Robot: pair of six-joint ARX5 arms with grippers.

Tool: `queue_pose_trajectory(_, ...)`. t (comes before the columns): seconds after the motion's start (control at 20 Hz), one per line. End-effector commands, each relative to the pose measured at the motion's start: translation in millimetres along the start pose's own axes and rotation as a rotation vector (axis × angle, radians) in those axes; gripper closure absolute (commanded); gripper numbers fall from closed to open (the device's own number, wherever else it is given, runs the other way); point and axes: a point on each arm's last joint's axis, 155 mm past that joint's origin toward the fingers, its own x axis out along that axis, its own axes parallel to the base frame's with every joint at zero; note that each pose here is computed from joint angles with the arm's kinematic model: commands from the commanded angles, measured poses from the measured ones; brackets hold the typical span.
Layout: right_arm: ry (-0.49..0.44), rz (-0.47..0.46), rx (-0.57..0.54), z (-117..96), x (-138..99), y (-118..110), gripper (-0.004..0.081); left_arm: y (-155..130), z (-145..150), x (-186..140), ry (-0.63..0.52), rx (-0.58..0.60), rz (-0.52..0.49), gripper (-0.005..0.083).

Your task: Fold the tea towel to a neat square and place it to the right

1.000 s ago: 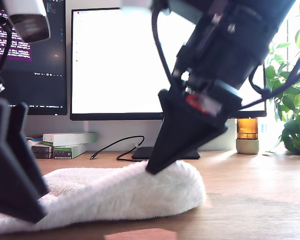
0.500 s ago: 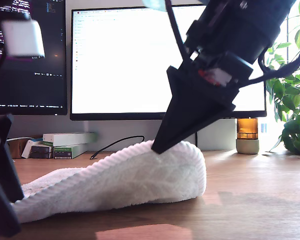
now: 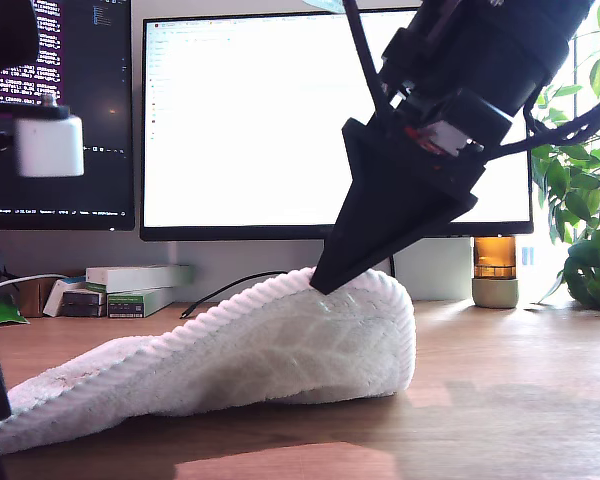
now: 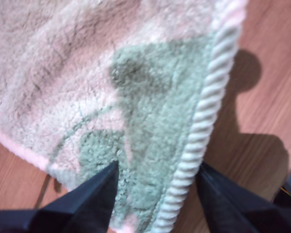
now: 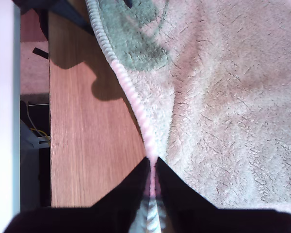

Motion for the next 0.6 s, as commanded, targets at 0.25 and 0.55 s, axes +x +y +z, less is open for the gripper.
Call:
queue_pose_trajectory(0.25, -0.017, -0.011, 0.003, 4.4, -2.6, -3.2, 0.0783, -1.8, -14.4, 3.1, 0.046, 0.013, 0.000, 0.0624)
queue_pose_trajectory(0.55, -0.004, -0.033, 0.032, -2.9, -4.0, -14.1, 0.0783, 14.3, -14.7, -13.2, 0.114, 0.025, 0.055, 0.0798)
